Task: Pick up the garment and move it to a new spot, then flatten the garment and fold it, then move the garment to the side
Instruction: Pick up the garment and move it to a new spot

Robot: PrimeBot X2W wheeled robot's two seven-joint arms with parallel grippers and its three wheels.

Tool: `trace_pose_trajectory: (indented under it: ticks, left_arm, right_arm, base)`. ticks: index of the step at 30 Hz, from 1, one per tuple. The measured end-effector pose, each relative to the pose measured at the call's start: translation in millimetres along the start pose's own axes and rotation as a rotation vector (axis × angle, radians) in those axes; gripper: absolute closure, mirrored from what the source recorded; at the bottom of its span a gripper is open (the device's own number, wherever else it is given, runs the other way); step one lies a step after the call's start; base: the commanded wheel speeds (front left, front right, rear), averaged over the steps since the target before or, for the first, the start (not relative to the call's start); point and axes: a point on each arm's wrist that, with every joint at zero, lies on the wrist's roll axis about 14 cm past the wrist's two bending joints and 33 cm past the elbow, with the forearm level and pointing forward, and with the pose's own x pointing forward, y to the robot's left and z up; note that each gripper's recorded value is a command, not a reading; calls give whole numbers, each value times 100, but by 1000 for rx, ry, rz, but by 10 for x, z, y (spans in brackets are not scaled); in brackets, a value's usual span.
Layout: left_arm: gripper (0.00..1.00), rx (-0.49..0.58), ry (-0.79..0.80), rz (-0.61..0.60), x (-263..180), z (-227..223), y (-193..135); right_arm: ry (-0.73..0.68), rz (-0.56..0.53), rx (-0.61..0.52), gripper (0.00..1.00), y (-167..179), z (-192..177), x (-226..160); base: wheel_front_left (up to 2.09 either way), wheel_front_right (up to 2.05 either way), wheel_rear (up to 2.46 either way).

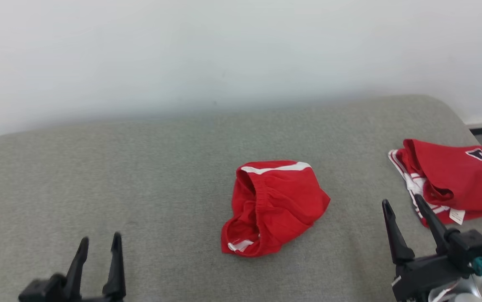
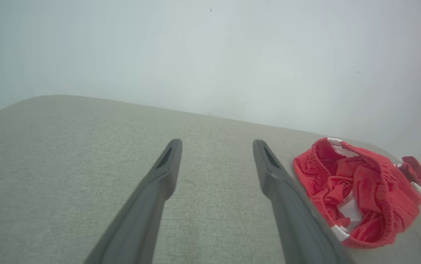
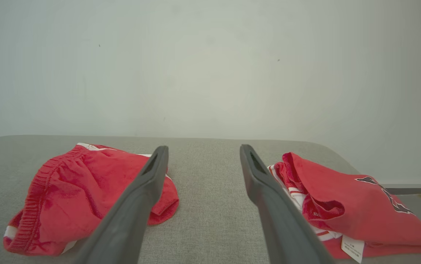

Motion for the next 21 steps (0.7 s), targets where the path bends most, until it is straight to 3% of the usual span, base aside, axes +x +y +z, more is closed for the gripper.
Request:
trace_pose_trajectory:
  ticks: [9,21]
  left_arm:
    - [0,22,-22,88,-472,51,242]
    - [0,38,-17,94,-572,26,261]
  right_arm:
    - [38,10,21,0,73,-176,-138]
    - [60,13,30,0,110,-268,-185]
  base:
    - [0,0,0]
    - [0,0,0]
